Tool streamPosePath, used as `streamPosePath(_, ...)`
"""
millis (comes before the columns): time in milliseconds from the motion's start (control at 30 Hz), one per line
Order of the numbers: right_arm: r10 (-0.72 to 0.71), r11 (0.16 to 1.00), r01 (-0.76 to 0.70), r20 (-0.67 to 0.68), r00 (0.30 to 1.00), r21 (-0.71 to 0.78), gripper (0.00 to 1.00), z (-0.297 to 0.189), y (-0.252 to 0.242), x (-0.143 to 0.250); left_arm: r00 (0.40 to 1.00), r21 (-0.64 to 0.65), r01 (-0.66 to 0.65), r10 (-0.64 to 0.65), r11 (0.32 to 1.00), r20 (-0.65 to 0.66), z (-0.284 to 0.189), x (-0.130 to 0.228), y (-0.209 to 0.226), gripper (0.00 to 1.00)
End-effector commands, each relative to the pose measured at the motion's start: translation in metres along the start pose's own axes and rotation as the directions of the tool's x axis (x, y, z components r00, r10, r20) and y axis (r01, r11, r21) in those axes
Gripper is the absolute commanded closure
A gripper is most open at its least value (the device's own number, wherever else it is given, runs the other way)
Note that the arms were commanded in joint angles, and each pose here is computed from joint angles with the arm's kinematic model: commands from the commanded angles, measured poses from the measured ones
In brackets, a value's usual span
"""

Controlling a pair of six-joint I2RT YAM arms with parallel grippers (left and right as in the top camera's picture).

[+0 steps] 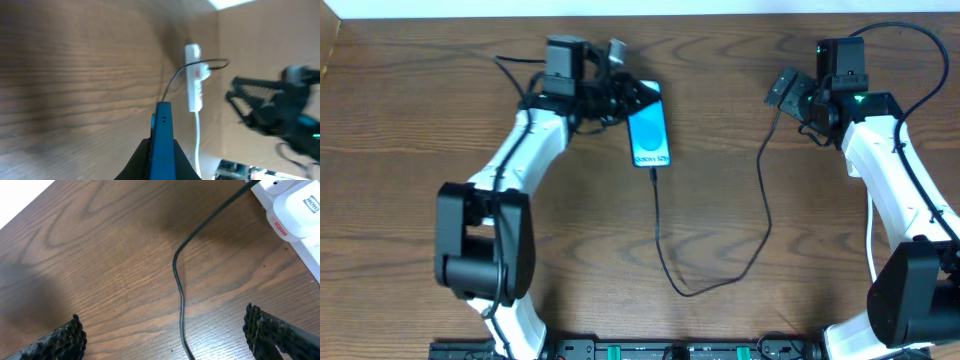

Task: Plug charger to phone and switch on socket
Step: 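Lower the phone with the left gripper and move the right gripper toward the power strip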

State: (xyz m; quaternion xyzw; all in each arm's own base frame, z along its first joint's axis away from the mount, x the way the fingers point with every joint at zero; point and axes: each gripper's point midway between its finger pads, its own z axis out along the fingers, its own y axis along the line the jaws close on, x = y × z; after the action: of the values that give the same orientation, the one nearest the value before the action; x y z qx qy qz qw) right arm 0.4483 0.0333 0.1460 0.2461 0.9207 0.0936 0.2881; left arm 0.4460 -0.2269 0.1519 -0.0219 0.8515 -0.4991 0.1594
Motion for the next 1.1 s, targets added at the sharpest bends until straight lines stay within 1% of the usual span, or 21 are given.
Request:
streamPosePath(0, -0.011, 1.000, 0.011, 0.019, 1.000, 0.011, 0.01, -0.003, -0.001, -0.005, 0.999, -0.032, -0.035, 0.034, 0.999, -0.035, 0.024, 0.012, 0.007, 0.93)
streamPosePath(167, -0.012, 1.000, 0.011, 0.011, 1.000, 0.016, 0.01, -0.003, -0.002, -0.003, 0.995, -0.056, -0.012, 0.006, 0.998, -0.102, 0.051, 0.033, 0.023, 0.93)
streamPosePath(300, -0.012, 1.000, 0.011, 0.007, 1.000, 0.019, 0.01, -0.003, -0.003, -0.002, 0.991, -0.070, 0.000, -0.010, 0.998, -0.134, 0.064, 0.044, 0.033, 0.92)
streamPosePath(467, -0.012, 1.000, 0.012, 0.003, 1.000, 0.021, 0.01, -0.002, -0.003, -0.001, 0.990, -0.118, 0.004, -0.021, 0.993, -0.143, 0.076, 0.052, 0.046, 0.93)
streamPosePath(700, -0.012, 1.000, 0.012, 0.000, 1.000, 0.023, 0.01, -0.002, -0.004, 0.000, 0.990, -0.177, -0.023, -0.002, 0.984, -0.141, 0.089, 0.061, 0.051, 0.92)
streamPosePath(1067, -0.012, 0.999, 0.013, -0.026, 1.000, 0.040, 0.01, -0.002, -0.009, 0.007, 0.987, -0.214, -0.040, 0.005, 0.976, -0.160, 0.100, 0.075, 0.055, 0.92)
